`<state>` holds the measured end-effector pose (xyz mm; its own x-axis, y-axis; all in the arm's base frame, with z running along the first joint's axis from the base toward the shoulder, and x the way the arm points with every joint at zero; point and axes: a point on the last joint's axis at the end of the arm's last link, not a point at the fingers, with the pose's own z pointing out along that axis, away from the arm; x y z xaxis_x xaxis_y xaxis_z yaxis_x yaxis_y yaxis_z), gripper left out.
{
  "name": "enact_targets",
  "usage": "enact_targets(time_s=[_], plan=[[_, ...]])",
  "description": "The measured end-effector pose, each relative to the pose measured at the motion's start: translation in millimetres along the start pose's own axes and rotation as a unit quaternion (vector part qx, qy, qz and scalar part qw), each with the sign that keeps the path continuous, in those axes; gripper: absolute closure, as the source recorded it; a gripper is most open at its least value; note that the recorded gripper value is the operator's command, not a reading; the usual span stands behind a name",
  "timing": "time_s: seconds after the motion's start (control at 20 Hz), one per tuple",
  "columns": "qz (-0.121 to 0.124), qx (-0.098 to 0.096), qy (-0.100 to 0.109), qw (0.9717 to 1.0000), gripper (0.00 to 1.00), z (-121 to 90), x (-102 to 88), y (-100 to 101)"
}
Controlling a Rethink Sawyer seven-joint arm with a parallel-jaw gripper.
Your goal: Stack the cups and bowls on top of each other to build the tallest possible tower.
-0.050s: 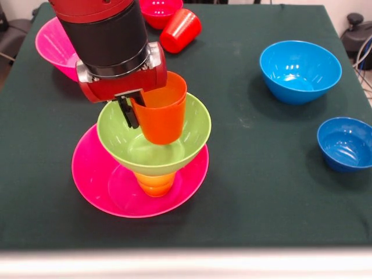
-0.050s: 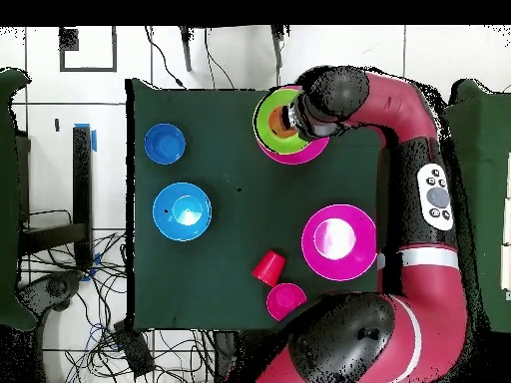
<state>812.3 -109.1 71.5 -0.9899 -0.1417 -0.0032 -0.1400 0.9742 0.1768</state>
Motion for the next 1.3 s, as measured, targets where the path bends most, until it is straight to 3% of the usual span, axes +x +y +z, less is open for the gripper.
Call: enact_targets(time_s=[0.45, 0.9, 1.3], plan=[[0.002, -0.001, 0.000, 1.0000, 1.00, 2.7, -0.2, -1.3], [0.021, -0.001, -0.012, 0.9997, 1.00, 14.1, -7.8, -22.9], [0.025, -0.003, -0.012, 0.9996, 1.00, 21.3, -7.8, -26.3]])
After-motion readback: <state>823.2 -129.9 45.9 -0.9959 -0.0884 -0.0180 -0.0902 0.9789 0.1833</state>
